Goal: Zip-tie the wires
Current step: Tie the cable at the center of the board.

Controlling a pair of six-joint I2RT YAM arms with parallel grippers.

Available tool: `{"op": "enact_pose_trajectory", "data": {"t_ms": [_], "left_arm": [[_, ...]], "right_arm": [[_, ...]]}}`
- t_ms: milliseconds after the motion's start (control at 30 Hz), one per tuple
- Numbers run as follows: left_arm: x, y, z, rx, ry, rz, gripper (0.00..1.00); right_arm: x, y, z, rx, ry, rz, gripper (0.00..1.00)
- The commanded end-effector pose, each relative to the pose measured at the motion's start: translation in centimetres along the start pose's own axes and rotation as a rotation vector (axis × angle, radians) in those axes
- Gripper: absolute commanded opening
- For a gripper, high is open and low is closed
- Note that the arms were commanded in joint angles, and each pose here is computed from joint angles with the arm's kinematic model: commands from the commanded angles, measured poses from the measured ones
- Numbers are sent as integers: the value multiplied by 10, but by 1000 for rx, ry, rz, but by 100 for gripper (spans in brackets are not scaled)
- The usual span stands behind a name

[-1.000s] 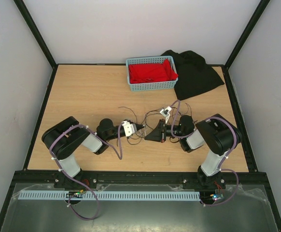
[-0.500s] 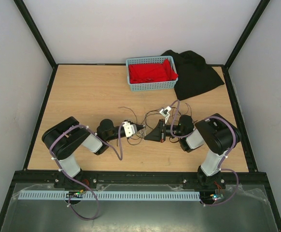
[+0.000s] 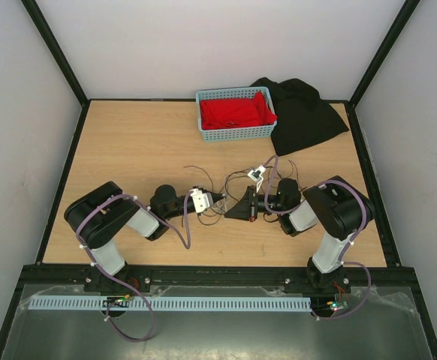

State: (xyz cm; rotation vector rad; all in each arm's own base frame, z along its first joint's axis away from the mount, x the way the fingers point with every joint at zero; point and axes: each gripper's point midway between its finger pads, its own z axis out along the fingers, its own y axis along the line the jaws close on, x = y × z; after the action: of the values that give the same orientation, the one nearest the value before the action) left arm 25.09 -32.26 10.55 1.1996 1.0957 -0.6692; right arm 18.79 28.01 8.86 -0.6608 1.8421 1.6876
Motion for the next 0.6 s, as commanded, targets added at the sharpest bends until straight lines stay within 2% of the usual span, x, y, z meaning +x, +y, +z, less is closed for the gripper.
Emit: {"op": "enact_pose_trajectory", "data": {"t_ms": [0, 567], "left_arm": [[-14, 4, 0, -13, -43, 32, 0], [-10, 3, -3, -14, -30, 48, 0]], "right_arm": [[-2, 3, 0, -8, 0, -31, 0], [-6, 5, 0, -3, 5, -58, 0]]}}
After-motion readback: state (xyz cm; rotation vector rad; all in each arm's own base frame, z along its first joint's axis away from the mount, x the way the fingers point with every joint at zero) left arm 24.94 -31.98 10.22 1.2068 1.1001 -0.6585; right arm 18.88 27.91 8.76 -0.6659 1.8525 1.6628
